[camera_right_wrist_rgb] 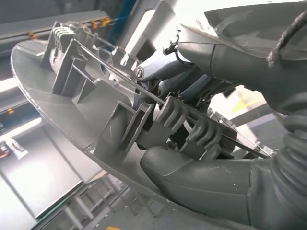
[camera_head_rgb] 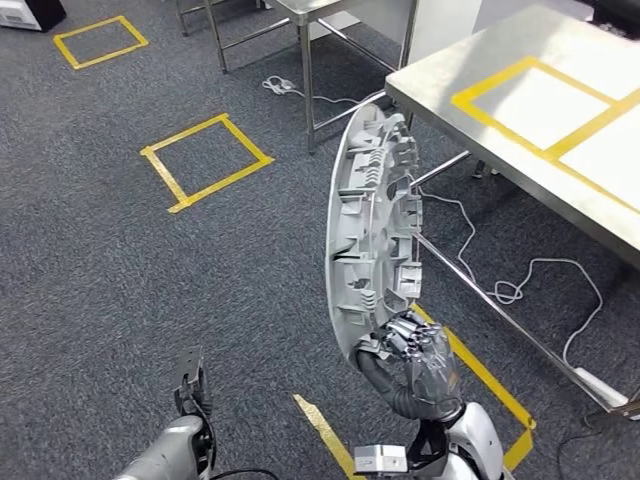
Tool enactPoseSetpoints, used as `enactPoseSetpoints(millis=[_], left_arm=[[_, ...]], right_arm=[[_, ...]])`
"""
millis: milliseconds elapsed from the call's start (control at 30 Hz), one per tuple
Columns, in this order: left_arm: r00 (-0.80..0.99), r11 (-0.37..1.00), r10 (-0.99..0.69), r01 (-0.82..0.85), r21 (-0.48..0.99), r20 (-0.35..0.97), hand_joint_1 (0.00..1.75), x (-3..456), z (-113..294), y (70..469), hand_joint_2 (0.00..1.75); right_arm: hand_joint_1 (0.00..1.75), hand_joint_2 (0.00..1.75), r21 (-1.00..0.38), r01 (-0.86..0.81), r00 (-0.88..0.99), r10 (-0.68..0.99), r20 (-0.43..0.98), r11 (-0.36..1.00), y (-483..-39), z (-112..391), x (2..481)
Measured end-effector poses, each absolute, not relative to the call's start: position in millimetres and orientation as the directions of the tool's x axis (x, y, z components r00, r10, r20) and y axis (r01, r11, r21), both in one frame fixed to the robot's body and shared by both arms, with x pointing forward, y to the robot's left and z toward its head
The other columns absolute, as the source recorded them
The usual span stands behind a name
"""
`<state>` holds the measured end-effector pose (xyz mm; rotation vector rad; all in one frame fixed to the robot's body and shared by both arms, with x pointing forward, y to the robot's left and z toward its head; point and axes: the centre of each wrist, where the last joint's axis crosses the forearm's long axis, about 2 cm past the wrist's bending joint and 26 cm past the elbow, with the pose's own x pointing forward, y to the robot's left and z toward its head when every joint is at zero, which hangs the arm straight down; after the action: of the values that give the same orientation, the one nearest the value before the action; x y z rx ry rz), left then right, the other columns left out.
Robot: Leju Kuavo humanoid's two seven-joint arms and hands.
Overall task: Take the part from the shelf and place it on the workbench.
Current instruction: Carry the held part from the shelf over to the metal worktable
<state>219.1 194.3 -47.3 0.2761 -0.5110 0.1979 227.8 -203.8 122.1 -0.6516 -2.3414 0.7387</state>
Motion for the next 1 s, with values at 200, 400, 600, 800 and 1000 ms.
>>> enactPoseSetpoints(millis=[200,400,600,800,1000], left_arm=[[0.855,0.946,0.109,-0.246,0.211,0.508,0.00,220.8,-46.3,193.7,0.00],[0.859,0.948,0.100,-0.235,0.213,0.502,0.00,219.4,-47.7,196.4,0.00],[0.857,0.950,0.096,-0.231,0.212,0.506,0.00,222.4,-46.1,196.2,0.00],[0.862,0.954,0.097,-0.224,0.201,0.498,0.00,220.5,-47.2,195.7,0.00],[0.862,0.957,0.098,-0.220,0.192,0.498,0.00,221.0,-47.0,195.6,0.00]], right_arm=[[1.75,1.75,-0.632,0.270,-0.707,0.596,0.381,0.726,-204.5,122.9,228.8],[1.75,1.75,-0.633,0.270,-0.708,0.595,0.380,0.725,-205.0,122.4,228.6],[1.75,1.75,-0.633,0.280,-0.703,0.603,0.378,0.722,-206.4,121.4,227.4],[1.75,1.75,-0.648,0.292,-0.701,0.618,0.355,0.704,-208.9,120.3,227.0],[1.75,1.75,-0.651,0.291,-0.698,0.621,0.357,0.701,-209.5,118.9,226.4]])
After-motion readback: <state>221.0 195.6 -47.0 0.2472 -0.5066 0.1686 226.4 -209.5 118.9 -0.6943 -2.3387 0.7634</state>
